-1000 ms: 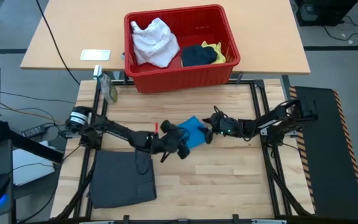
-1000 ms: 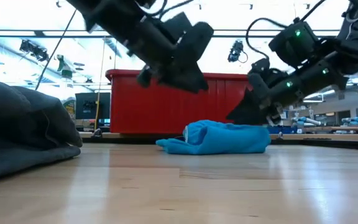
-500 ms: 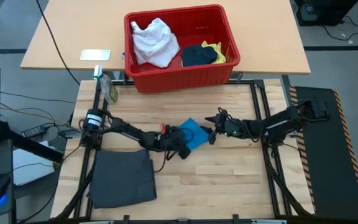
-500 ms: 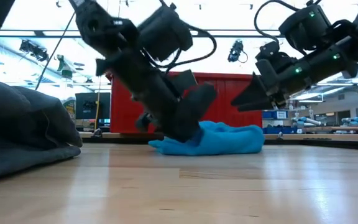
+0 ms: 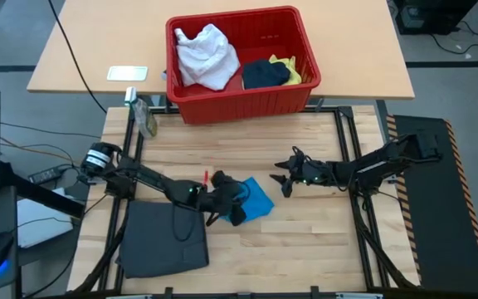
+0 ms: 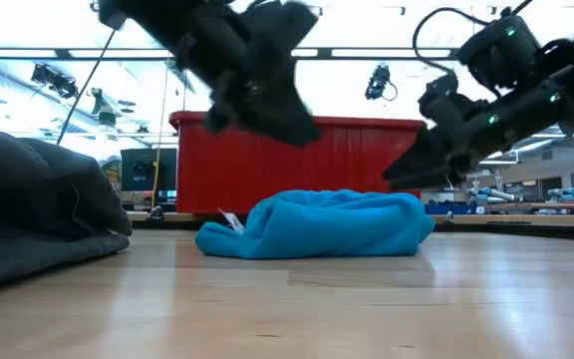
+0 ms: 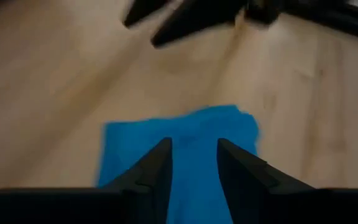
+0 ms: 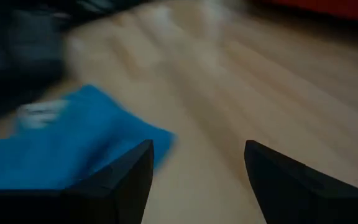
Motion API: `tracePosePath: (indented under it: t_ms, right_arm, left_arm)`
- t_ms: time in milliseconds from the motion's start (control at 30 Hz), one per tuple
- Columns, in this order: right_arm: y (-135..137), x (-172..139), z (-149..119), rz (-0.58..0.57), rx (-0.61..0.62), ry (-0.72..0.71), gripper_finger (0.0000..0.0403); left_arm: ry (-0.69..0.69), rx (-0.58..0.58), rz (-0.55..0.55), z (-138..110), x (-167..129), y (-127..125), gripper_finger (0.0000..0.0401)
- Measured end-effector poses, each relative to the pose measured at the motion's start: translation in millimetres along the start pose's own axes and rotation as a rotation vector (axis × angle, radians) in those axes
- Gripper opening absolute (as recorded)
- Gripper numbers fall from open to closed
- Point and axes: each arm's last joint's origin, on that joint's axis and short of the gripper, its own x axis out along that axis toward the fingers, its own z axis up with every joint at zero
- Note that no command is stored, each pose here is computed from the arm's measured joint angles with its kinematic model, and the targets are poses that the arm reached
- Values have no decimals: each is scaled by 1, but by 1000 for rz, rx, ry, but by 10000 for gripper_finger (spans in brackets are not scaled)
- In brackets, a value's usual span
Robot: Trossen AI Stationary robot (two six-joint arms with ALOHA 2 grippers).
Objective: Fold laundry
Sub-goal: Stack the light blue shorts on top of the black shorts
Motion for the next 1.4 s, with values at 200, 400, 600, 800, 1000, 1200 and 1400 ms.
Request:
tracePosePath:
  t_ms: [200, 400, 600, 800, 1000, 1200, 1400]
  right_arm:
    - [14, -4, 1, 213, 110, 55, 255]
    - [14, 5, -2, 173, 198, 183, 258]
    - [25, 28, 7, 140, 164, 295, 272]
    - [38, 54, 11, 189, 186, 369, 287]
    - [43, 75, 1, 185, 190, 429, 297]
    - [44, 83, -7, 193, 181, 423, 297]
    - [49, 82, -7, 251, 141, 394, 279]
  left_arm:
    - [205, -132, 9, -33, 6, -3, 130]
    - [413, -230, 54, -60, -27, -17, 150]
    - [384, -263, 157, -65, -39, -15, 227]
    - [344, -258, 178, -60, -26, -10, 305]
    - [329, -292, 203, -55, -6, 7, 343]
    - [326, -402, 97, -67, 15, 28, 345]
    - [302, -426, 78, -74, 26, 40, 309]
